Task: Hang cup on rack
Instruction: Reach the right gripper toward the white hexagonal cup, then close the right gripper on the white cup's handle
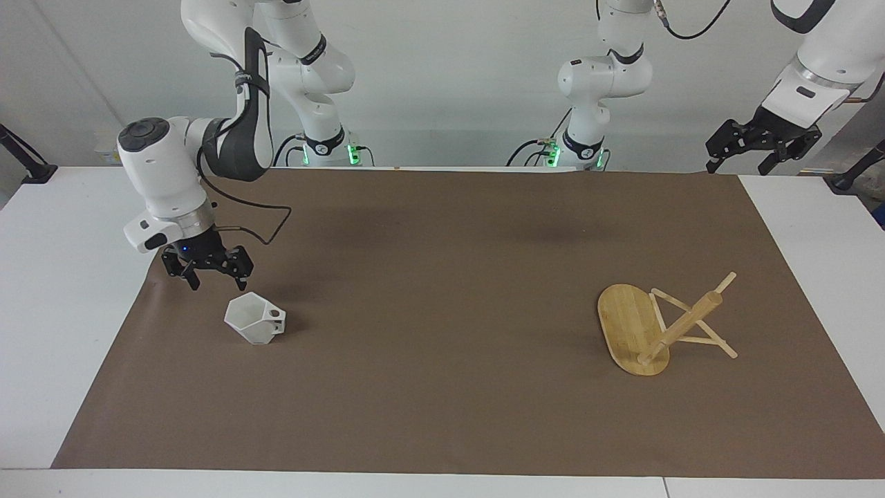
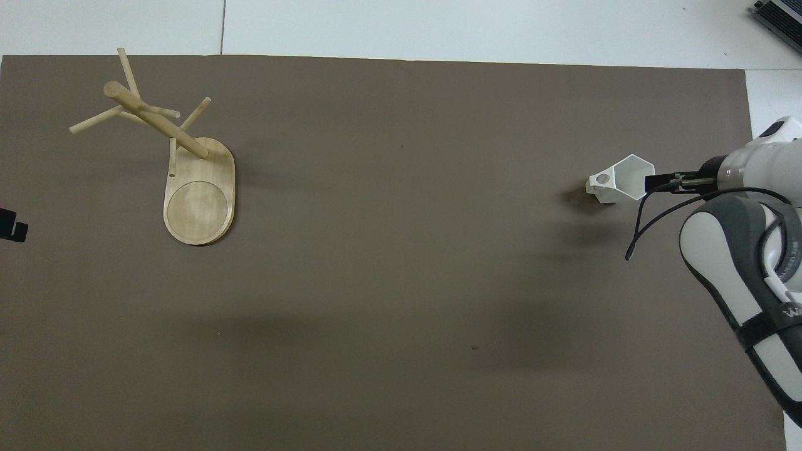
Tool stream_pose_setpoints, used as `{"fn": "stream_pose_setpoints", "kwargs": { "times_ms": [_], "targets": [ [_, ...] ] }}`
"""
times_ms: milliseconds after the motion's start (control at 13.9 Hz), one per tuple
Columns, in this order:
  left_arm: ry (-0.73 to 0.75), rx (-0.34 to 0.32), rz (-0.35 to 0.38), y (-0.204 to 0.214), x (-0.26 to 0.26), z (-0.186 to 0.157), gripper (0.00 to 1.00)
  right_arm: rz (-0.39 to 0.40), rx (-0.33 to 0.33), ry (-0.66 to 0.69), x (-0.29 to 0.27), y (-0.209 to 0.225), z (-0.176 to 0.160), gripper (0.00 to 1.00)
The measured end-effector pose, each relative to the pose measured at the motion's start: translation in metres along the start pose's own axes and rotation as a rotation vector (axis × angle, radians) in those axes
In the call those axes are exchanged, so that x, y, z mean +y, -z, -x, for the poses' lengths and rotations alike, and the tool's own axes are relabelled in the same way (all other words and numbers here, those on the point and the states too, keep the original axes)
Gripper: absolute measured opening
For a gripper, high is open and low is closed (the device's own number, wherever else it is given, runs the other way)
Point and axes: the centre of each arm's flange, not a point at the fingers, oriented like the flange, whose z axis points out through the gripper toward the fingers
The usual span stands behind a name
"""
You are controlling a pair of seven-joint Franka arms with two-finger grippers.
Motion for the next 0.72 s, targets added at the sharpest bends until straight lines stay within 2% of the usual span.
{"fn": "stream_pose_setpoints", "kwargs": {
  "times_ms": [430,717],
  "targets": [
    [0.0,0.0,0.0,0.0,0.0,0.0,1.0,0.013,0.04,0.017,0.0,-0.032,-0.006,1.0],
    [0.0,0.0,0.0,0.0,0.0,0.0,1.0,0.004,0.027,0.006,0.0,-0.047,-0.005,1.0]
  ]
}}
